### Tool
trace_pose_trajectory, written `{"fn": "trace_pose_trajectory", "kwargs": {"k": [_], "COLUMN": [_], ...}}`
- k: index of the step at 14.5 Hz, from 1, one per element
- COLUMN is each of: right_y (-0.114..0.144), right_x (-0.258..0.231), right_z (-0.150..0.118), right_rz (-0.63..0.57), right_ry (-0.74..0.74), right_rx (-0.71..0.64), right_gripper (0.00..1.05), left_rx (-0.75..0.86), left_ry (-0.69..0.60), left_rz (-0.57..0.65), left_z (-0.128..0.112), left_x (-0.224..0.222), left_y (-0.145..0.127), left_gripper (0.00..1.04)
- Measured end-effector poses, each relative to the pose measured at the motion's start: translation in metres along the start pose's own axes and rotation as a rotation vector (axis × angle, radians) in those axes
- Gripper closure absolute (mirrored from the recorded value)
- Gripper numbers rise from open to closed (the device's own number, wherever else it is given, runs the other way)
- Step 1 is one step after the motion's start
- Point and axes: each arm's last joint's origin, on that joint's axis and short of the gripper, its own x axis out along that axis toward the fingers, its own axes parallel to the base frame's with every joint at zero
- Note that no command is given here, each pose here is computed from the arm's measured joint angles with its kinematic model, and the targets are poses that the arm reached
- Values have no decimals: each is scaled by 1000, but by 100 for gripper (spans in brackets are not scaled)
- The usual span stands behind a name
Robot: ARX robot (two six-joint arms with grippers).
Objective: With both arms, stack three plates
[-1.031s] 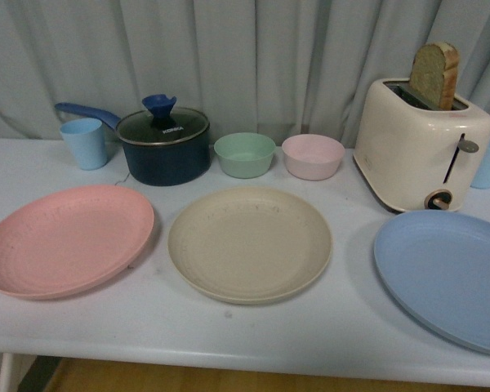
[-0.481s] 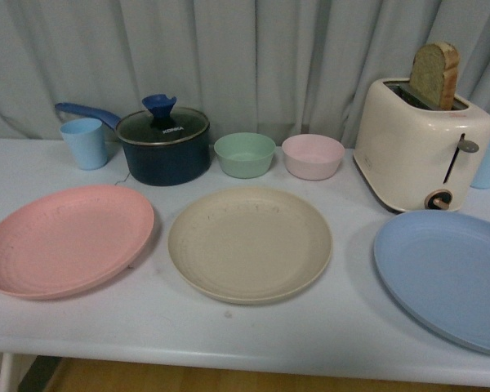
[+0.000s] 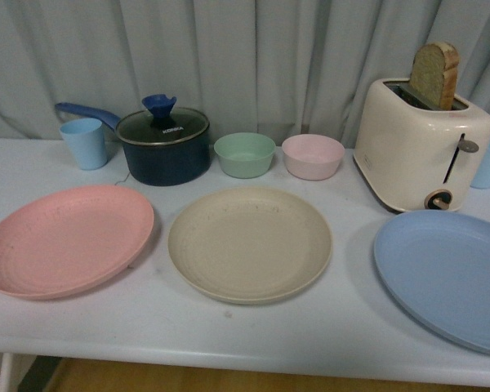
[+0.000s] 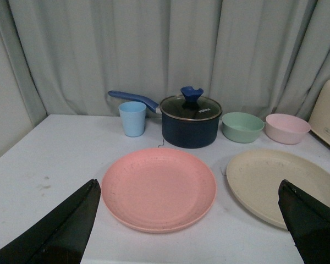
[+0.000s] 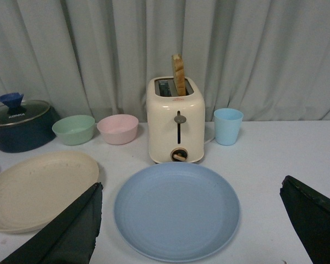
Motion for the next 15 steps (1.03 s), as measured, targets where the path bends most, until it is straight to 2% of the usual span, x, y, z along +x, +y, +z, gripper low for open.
{"fn": "trace_pose_trajectory", "kwargs": {"k": [15], "right_y": [0], "right_x": [0], "right_z": [0], "right_rz": [0], "right_ry": [0], "right_rx": [0], "right_gripper": [6], "left_rx": [0], "left_ry": [0], "left_rz": [0], "left_z": [0], "left_x": [0], "left_y": [0], "left_gripper": [7]}}
